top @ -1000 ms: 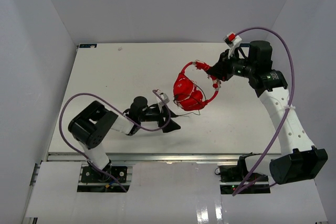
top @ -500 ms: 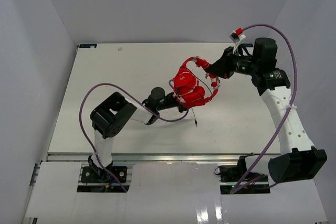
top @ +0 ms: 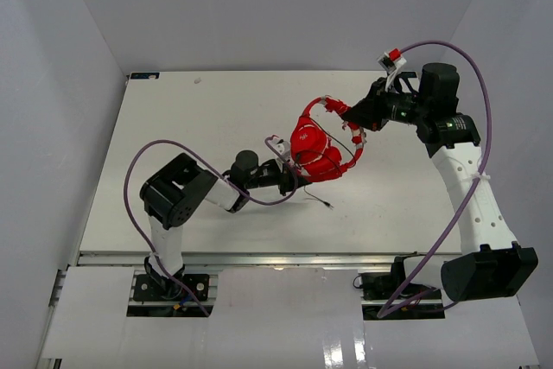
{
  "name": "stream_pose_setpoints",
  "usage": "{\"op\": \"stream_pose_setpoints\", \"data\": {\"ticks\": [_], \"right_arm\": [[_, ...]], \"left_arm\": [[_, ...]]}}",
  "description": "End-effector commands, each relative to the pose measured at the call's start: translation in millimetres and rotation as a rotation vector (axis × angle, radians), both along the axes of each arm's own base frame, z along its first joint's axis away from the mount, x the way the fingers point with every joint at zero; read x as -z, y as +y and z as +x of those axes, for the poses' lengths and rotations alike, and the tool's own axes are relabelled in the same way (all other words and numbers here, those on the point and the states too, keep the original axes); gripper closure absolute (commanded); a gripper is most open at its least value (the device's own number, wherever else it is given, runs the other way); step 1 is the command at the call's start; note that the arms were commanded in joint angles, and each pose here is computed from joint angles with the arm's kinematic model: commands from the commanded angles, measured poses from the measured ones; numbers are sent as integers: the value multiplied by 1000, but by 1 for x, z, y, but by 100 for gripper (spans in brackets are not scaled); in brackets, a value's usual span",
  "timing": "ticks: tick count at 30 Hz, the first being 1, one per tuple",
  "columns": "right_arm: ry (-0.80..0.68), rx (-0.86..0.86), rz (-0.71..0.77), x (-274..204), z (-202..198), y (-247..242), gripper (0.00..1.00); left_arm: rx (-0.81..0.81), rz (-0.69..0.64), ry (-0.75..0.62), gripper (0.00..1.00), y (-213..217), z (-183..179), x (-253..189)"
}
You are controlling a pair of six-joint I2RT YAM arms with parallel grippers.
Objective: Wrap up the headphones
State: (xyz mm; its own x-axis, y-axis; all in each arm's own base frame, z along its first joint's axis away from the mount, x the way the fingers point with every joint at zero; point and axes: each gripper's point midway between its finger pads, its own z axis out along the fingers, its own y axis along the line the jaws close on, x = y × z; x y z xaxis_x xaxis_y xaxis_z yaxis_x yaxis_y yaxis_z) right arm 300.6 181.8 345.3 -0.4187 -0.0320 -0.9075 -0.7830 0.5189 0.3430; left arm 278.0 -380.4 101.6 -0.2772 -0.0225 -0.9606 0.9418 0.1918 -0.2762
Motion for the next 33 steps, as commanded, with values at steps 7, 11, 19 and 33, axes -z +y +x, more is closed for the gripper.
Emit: {"op": "stream_pose_setpoints", "data": {"ticks": [7,11,19,33], "right_arm": [[-395,215,-453,34,12,-64,92],[-464,321,-588,54,25,-79,92],[-449,676,-733,95,49,-96,92],[-408,978,-576,86,87,-86,92]], "left_arm": [[67,46,-44,100,79,20,-79],[47,115,0,100,78,45,-115],[245,72,339,100,41,28,-173],[335,142,880,100,-2,1,-147]]}}
